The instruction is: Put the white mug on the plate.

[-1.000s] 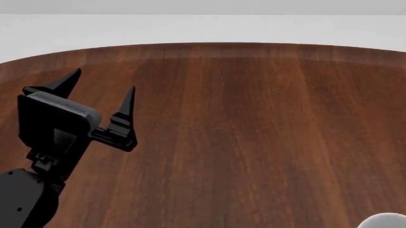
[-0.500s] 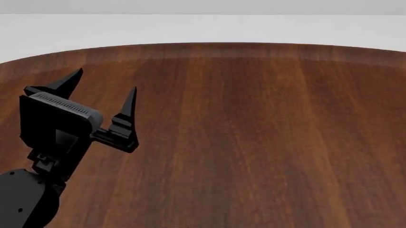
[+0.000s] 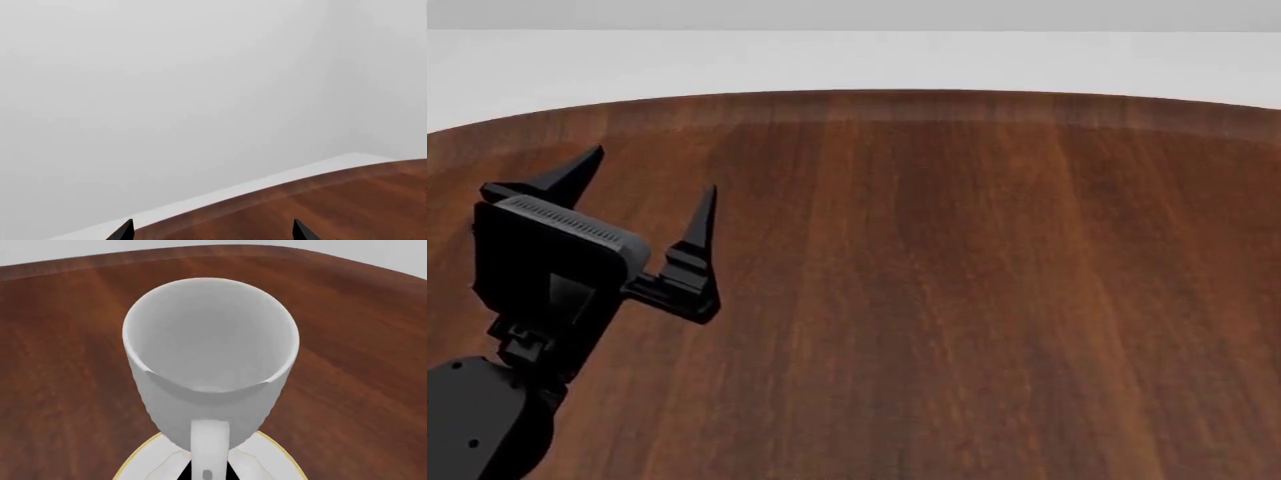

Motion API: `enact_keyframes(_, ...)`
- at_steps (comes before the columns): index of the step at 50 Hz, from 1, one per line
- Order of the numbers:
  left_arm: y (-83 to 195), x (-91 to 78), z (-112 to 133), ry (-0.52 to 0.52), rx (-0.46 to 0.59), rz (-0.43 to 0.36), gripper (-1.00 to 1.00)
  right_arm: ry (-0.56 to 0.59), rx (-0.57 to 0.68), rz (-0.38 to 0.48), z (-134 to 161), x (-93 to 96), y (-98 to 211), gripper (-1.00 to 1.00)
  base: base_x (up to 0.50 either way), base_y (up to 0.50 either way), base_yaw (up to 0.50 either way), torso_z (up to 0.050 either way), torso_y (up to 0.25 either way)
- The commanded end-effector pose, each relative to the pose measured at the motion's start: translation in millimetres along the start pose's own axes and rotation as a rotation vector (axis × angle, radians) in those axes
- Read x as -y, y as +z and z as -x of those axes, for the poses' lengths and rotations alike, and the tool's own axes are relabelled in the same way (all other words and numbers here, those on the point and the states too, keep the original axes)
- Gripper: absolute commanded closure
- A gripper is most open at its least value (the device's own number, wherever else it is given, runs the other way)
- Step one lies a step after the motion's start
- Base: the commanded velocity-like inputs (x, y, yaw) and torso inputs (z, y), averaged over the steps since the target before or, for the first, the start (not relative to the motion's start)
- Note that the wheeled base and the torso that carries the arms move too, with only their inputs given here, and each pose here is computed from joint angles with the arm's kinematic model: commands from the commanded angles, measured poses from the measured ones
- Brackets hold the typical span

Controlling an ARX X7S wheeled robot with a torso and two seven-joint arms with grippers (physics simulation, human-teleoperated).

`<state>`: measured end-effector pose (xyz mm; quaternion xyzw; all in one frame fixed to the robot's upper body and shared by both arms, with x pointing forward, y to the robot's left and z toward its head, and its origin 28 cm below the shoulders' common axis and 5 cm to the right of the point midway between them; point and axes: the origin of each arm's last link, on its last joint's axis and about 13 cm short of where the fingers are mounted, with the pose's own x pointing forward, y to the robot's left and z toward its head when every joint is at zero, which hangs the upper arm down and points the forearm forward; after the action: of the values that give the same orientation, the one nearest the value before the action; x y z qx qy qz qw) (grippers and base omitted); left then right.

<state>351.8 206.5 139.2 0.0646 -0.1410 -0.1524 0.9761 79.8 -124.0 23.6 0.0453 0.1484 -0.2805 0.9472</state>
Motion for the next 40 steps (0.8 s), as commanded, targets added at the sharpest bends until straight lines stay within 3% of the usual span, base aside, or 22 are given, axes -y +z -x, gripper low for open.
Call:
enact_keyframes(1,-1.4,1.5,0.3,-0.005,-0.006,-0.002,-1.00,0.020,-0.006,-0.007,3.6,-4.4,-0.3,1.00,0.00,0.00,0.00,0.000,0.000)
enact_keyframes(9,-3.4,1.6,-1.3,-0.008,-0.008,0.002,-1.00,0.037,0.031,0.054,11.4,-8.0,7.9,1.00,0.00,0.00,0.00,0.000,0.000)
enact_keyframes(40,-3.0,-4.7,-32.5,-0.006,0.032,-0.004,-1.00,0.002,-0.029,0.051,33.7,-4.0,1.8,1.00,0.00,0.00,0.00,0.000,0.000)
